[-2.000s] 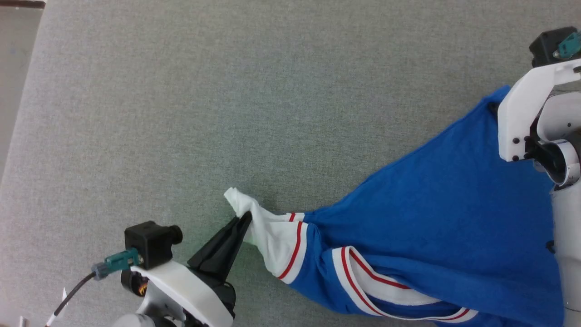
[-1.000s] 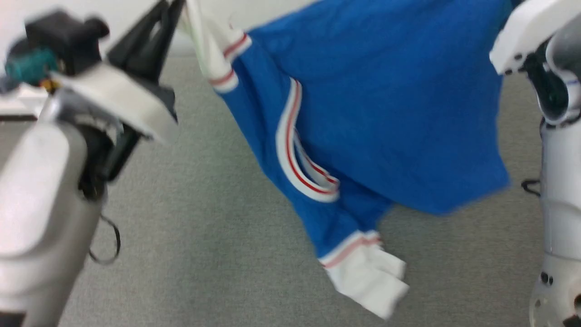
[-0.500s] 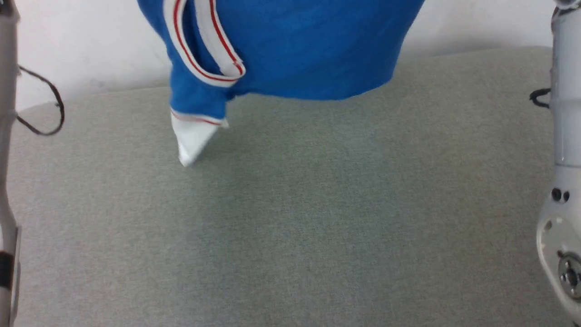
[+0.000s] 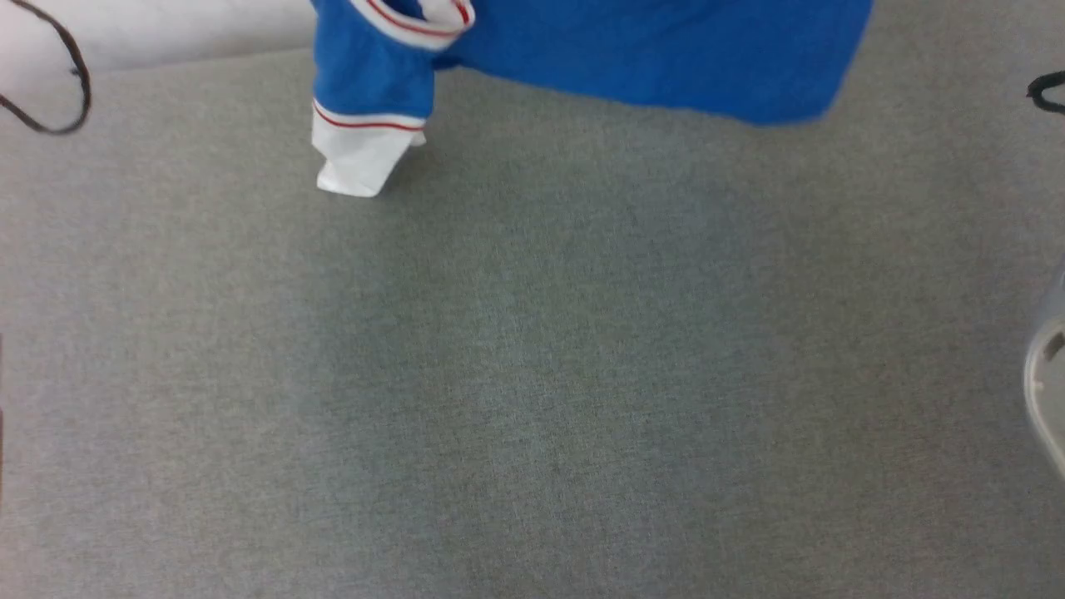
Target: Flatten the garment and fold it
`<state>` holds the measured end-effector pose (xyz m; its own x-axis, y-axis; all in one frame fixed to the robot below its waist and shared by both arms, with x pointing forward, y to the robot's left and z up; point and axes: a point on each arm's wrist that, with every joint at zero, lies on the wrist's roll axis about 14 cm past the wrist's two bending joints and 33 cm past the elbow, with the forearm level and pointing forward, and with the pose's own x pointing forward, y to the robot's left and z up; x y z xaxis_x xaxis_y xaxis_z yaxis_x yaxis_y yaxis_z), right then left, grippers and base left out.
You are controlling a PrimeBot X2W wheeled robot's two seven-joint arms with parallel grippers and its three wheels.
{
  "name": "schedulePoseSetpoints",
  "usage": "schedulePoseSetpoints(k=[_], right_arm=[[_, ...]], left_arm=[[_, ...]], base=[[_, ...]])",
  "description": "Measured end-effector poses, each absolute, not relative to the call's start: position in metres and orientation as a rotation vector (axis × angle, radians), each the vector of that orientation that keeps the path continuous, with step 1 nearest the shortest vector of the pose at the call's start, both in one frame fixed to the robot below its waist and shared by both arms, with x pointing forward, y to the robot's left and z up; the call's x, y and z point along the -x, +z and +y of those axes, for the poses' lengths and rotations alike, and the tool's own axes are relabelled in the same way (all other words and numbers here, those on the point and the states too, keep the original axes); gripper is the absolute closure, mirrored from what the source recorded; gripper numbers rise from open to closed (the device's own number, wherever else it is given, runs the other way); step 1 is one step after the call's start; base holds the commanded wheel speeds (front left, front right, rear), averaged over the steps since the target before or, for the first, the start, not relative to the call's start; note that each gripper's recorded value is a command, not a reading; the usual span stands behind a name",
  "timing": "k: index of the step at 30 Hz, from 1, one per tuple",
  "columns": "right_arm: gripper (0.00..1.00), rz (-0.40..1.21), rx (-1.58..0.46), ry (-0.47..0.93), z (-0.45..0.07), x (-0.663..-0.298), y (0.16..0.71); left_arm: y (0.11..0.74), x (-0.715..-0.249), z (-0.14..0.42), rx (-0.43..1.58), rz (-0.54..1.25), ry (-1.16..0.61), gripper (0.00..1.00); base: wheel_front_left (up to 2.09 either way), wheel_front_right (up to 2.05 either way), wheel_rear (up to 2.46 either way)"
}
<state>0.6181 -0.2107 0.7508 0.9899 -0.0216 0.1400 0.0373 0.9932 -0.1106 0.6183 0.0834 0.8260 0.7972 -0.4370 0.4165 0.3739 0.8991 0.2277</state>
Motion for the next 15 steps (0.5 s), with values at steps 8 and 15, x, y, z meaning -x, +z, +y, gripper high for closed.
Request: schedulePoseSetpoints(k=[8, 15], right_arm=[[1.0, -0.138, 0.148, -0.062, -0.22, -0.659, 0.714], [1.0, -0.118, 0.172, -0.091, -0.228, -0.691, 0.669]], left_arm=[[0.784, -0.662, 0.074, -0.096, -0.501, -0.473, 1.0], [0.748, -0.689, 0.071, -0.06, -0.558, -0.505, 1.0]], base=[[0.0, 0.0, 0.0], [0.0, 0.0, 0.0]])
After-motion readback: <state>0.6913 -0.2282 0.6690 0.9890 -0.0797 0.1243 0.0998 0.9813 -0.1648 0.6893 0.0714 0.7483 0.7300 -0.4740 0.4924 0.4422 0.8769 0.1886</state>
